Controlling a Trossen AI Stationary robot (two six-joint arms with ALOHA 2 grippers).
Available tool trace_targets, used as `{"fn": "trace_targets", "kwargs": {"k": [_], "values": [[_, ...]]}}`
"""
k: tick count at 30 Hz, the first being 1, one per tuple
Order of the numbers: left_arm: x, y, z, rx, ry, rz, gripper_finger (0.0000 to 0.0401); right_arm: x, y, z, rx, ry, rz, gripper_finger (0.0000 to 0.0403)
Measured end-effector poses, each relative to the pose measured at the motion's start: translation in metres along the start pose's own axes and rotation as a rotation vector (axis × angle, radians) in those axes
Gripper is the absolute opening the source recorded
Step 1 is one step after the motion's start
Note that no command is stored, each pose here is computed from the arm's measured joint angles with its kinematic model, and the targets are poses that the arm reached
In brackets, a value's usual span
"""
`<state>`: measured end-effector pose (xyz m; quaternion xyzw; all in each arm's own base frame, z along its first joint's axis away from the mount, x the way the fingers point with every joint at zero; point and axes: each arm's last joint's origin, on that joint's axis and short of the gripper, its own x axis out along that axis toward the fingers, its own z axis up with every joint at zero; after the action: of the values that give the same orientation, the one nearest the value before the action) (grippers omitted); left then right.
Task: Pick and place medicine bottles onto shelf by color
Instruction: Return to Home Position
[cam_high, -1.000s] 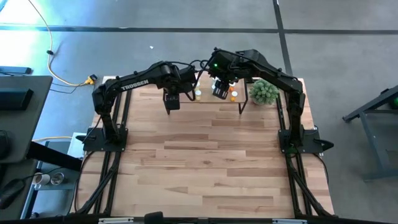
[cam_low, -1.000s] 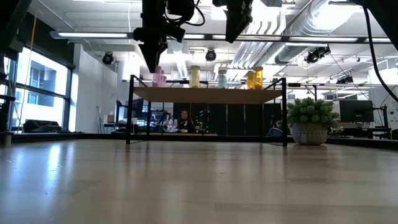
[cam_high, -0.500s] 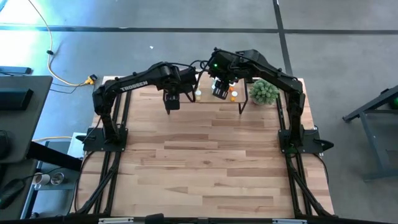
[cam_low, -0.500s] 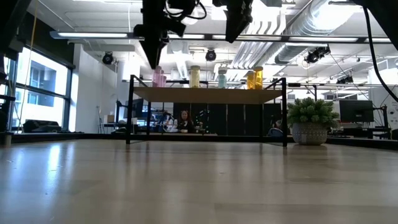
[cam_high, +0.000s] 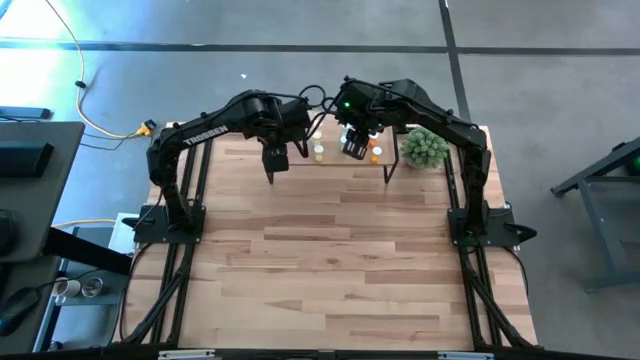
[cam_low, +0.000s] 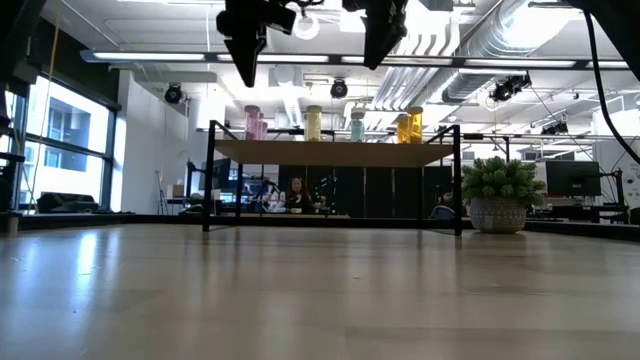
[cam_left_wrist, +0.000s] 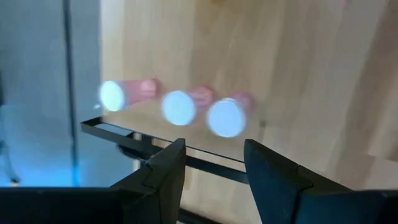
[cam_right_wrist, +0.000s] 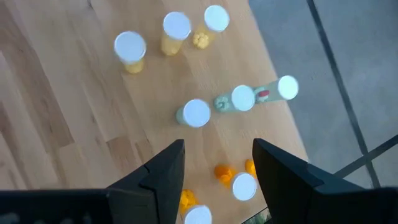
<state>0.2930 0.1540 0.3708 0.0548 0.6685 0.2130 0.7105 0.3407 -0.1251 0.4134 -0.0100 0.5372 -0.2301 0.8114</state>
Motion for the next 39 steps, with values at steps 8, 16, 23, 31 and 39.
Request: {"fn": "trace_targets", "kwargs": {"k": [8,16,23,31,39], "values": [[-0.041,-0.001,-0.031,-0.096,-0.174,-0.087,0.0154,-0.001,0.005,-0.004,-0.046,0.033,0.182,0.0181],[-0.068,-0.016,-0.093,-0.223,-0.451,-0.115,0.0154,-0.021,0.015,-0.025,-0.084,0.023,0.227,0.0181],[-0.054,-0.042,-0.14,-0.297,-0.642,-0.133,0.0154,-0.021,0.027,-0.075,-0.052,-0.093,0.236,0.0181],[-0.014,-0.073,-0.168,-0.332,-0.854,-0.172,0.0154,-0.014,0.045,-0.144,0.076,-0.319,0.29,0.0181],[0.039,-0.108,-0.184,-0.362,-1.004,-0.257,0.0154,0.01,0.072,-0.197,0.08,-0.6,0.384,0.0181]]}}
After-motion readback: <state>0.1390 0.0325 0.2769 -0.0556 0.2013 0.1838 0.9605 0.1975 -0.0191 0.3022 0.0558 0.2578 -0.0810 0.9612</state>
